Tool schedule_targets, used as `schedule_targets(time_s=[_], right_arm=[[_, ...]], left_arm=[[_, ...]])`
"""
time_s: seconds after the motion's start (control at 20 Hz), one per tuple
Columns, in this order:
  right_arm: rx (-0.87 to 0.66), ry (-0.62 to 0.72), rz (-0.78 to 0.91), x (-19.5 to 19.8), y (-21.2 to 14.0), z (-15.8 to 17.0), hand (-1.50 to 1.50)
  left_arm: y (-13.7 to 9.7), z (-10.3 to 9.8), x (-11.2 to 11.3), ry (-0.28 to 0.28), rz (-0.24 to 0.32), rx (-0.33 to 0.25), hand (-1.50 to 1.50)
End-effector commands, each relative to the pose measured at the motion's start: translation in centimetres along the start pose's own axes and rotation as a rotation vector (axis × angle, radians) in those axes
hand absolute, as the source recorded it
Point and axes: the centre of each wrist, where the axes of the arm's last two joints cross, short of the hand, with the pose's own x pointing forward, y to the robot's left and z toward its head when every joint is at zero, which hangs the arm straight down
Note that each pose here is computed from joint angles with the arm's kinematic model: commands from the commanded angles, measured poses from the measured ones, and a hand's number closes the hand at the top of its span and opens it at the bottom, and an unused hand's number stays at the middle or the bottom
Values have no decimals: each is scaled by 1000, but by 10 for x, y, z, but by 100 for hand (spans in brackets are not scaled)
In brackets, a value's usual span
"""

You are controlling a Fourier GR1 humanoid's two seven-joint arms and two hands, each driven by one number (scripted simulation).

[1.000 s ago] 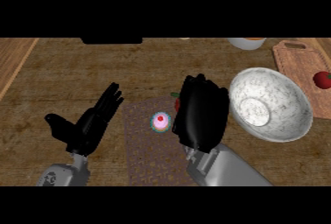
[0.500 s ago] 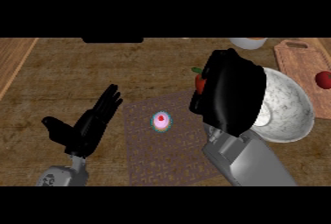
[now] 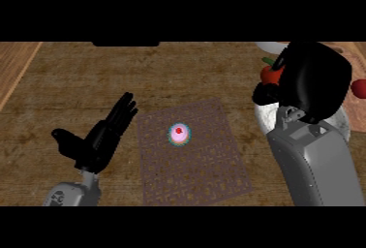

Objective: Pick the bell pepper from the placemat and place it in the bowl

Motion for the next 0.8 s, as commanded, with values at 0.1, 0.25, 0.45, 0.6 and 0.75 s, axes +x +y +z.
schedule_targets(time_s=[0.1,0.25,0.45,0.6,0.75], right_arm=[[-14,113,37,-36,18,-51,150],[-14,119,143,-62,58,-62,150],[61,180,198,-91,65,-114,150],[174,305,165,-107,94,-115,150],[172,392,91,-115,99,-125,-150]], left_arm=[[8,4,18,-11,-5,-11,0],[4,0,20,-5,7,-20,0],[-11,-3,15,2,4,-16,0],[-5,9,3,-8,-2,-32,0],[-4,9,11,-4,16,-32,0]])
